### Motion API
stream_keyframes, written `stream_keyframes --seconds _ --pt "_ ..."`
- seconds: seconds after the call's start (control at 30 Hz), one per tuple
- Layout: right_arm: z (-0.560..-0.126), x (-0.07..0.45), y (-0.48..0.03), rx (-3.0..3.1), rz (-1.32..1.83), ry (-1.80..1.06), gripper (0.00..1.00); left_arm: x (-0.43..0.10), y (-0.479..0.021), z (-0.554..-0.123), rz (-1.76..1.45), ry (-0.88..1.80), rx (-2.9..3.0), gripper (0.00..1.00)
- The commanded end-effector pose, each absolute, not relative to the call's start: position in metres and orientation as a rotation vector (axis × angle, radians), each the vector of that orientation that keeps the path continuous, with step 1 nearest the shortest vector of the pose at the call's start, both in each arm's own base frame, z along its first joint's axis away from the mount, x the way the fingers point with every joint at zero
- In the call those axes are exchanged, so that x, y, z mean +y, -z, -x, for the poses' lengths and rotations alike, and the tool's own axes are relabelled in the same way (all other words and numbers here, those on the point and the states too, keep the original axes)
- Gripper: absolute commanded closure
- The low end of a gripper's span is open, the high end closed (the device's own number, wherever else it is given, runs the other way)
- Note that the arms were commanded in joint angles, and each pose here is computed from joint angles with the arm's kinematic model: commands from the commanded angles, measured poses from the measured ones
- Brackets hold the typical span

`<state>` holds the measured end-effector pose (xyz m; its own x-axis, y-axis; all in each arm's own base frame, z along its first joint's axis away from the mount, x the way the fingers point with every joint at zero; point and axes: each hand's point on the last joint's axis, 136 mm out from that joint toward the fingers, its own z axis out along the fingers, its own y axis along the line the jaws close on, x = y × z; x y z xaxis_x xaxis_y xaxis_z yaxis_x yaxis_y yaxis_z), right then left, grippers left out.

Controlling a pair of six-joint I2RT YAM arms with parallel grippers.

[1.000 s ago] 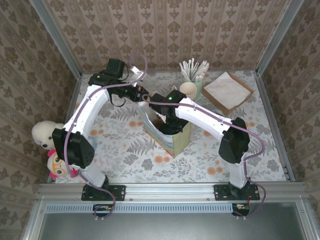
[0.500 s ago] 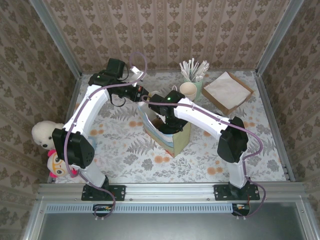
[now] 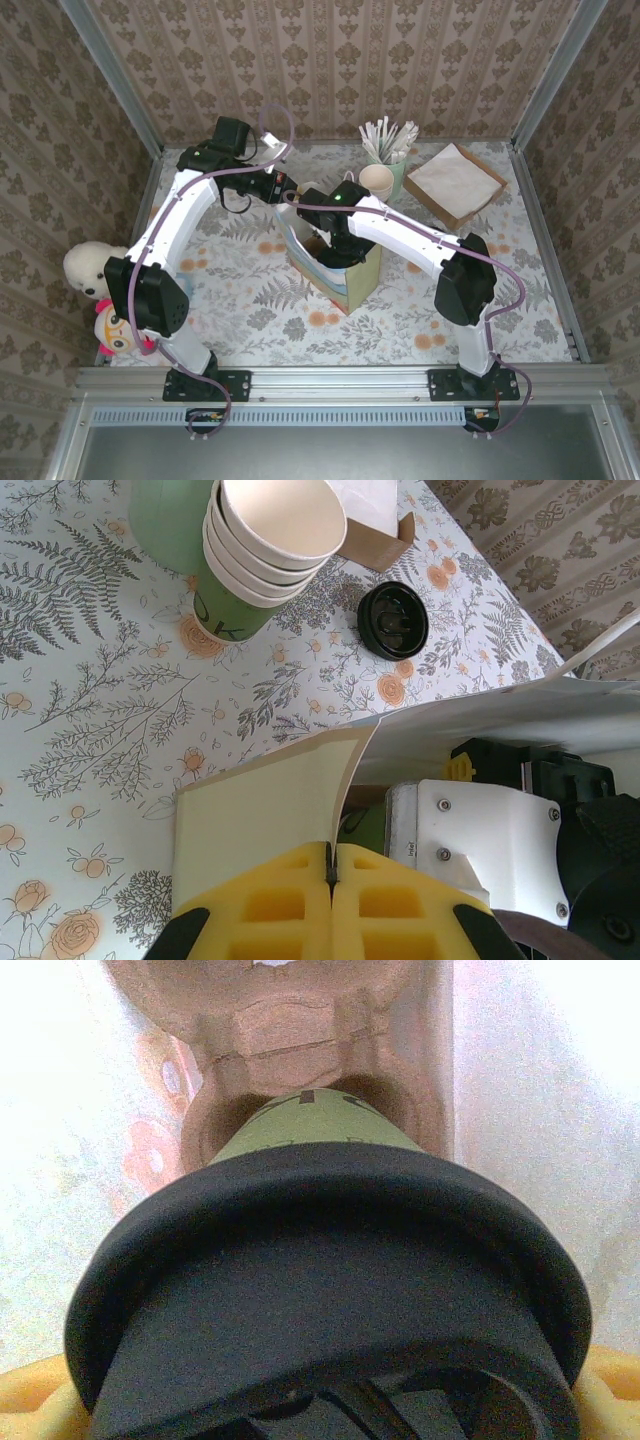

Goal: Pack the takeout coffee

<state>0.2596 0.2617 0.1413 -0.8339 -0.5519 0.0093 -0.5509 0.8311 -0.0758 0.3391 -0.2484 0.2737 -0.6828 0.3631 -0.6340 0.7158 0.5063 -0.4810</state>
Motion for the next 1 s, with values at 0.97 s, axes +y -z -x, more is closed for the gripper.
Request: stream_keyframes --seconds 0.97 --pt "-0.26 0.261 -0.116 3.006 0.909 0.138 0.49 -0.247 -0.288 -0.333 -0.89 1.034 2.252 1.0"
